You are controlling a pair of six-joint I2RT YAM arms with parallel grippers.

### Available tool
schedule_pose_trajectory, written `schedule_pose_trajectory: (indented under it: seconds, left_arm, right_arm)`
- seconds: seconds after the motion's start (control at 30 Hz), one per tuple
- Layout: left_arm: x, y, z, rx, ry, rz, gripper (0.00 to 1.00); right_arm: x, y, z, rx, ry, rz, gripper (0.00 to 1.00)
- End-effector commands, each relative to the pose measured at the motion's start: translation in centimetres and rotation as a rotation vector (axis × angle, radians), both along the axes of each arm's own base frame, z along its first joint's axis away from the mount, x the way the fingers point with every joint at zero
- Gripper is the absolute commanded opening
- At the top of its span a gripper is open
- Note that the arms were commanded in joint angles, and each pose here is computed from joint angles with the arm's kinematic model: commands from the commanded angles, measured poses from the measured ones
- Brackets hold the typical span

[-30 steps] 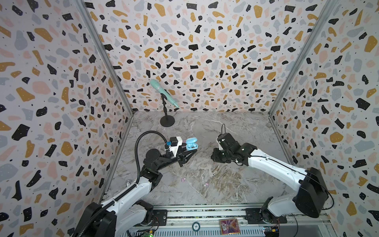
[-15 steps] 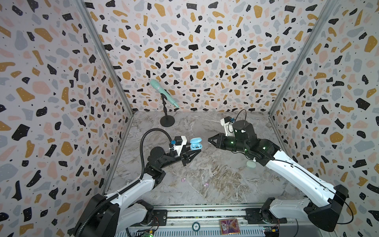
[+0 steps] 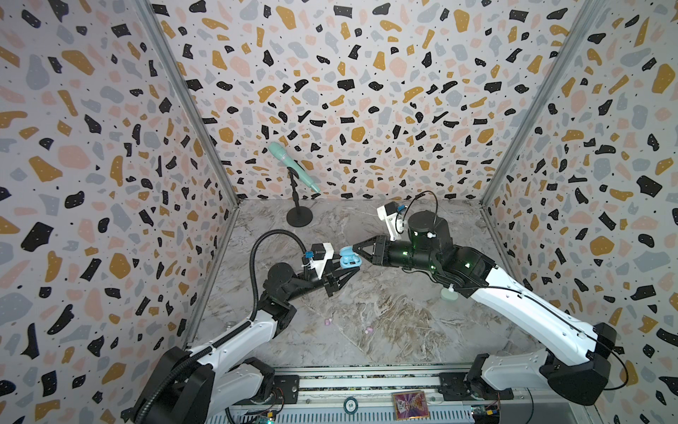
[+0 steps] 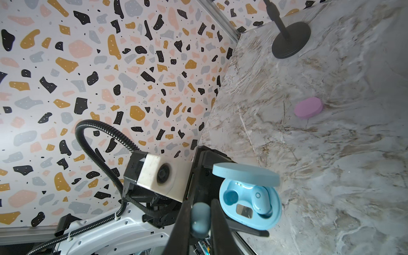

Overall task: Insert wireless bluetooth earbuds into charging case
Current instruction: Insert the wireless bluetooth earbud into the charging case.

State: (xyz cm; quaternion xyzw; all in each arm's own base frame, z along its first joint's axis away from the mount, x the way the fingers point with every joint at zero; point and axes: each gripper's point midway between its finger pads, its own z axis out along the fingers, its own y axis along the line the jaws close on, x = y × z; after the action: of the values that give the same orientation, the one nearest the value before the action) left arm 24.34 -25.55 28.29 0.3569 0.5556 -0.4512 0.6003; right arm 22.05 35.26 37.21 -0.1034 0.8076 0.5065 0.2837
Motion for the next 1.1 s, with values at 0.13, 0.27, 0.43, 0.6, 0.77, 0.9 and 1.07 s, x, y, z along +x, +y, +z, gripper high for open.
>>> schedule_pose_trajectory:
  seconds: [0.13, 0.27, 0.43, 0.6, 0.77, 0.9, 1.07]
  left_arm:
    - [-1.0, 0.1, 2.9, -0.047, -0.114, -0.020, 0.12]
    - [-1.2, 0.2, 3.1, -0.051, -0.120, -0.019, 0.12]
    - [-1.3, 0.3, 3.3, -0.054, -0.125, -0.020, 0.12]
    - [-1.5, 0.2, 3.4, -0.054, -0.126, -0.029, 0.12]
    - [-1.5, 0.3, 3.4, -0.053, -0.127, -0.029, 0.12]
    - [-1.6, 0.3, 3.5, -0.054, -0.133, -0.027, 0.12]
    - [-1.6, 0.3, 3.5, -0.055, -0.133, -0.027, 0.12]
  right_arm:
    - [-0.8, 1.3, 0.7, 0.043, -0.005, 0.035, 0.09]
    - [-0.7, 1.5, -0.1, 0.038, 0.003, 0.037, 0.09]
    - [-0.7, 1.8, -1.3, 0.033, 0.017, 0.039, 0.09]
    - [-0.5, 2.2, -2.0, 0.048, 0.021, 0.042, 0.09]
    - [-0.4, 2.7, -2.1, 0.052, 0.023, 0.053, 0.09]
    - [-0.4, 2.8, -3.0, 0.036, 0.038, 0.054, 0.09]
    - [-0.6, 2.8, -3.6, 0.028, 0.060, 0.058, 0.09]
